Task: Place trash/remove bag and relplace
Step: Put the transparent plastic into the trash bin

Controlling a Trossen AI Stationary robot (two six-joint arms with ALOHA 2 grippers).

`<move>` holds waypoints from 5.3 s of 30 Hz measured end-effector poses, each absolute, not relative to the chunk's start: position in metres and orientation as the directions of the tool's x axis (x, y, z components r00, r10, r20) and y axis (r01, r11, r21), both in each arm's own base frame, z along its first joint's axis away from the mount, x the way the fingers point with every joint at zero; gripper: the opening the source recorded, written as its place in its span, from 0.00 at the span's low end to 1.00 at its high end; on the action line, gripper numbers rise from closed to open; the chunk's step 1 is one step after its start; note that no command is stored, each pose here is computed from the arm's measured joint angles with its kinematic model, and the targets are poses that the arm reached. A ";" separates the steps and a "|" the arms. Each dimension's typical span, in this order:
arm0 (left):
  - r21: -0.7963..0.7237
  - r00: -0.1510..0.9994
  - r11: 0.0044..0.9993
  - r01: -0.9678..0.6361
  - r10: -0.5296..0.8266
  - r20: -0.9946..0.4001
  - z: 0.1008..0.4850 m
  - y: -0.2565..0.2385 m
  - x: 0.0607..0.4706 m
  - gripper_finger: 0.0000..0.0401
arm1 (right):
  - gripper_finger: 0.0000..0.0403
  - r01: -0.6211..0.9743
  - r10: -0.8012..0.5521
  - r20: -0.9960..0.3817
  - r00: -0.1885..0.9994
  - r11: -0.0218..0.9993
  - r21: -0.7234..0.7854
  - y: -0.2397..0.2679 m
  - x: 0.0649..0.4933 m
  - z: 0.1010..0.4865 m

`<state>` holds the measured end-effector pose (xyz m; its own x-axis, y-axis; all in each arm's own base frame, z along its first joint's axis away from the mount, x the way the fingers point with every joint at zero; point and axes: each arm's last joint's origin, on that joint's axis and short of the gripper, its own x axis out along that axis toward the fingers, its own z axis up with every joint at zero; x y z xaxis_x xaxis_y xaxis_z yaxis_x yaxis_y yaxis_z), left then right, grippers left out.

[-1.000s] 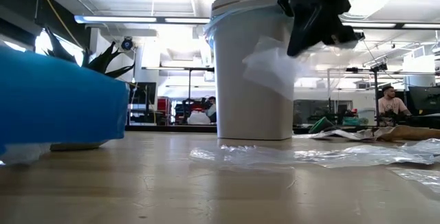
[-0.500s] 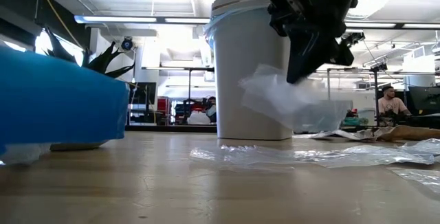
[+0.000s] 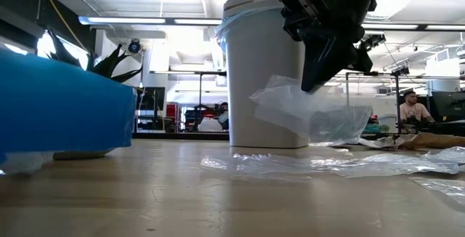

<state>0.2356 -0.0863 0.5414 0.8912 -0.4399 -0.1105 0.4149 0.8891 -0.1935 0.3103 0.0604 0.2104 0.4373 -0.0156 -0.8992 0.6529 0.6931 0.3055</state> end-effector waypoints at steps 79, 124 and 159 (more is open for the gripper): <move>-0.195 0.889 0.890 0.413 -0.441 -0.128 0.539 -0.088 0.236 0.39 | 0.00 0.732 0.027 -0.991 0.127 0.672 0.112 0.091 0.316 0.130; -0.190 0.898 0.903 0.385 -0.414 -0.149 0.537 -0.087 0.237 0.39 | 0.39 0.799 -0.010 -0.999 0.051 0.600 0.035 0.100 0.319 0.117; -0.181 0.903 0.917 0.356 -0.388 -0.185 0.532 -0.087 0.241 0.39 | 0.00 0.621 -0.119 -0.984 0.133 0.783 -0.011 0.103 0.367 0.267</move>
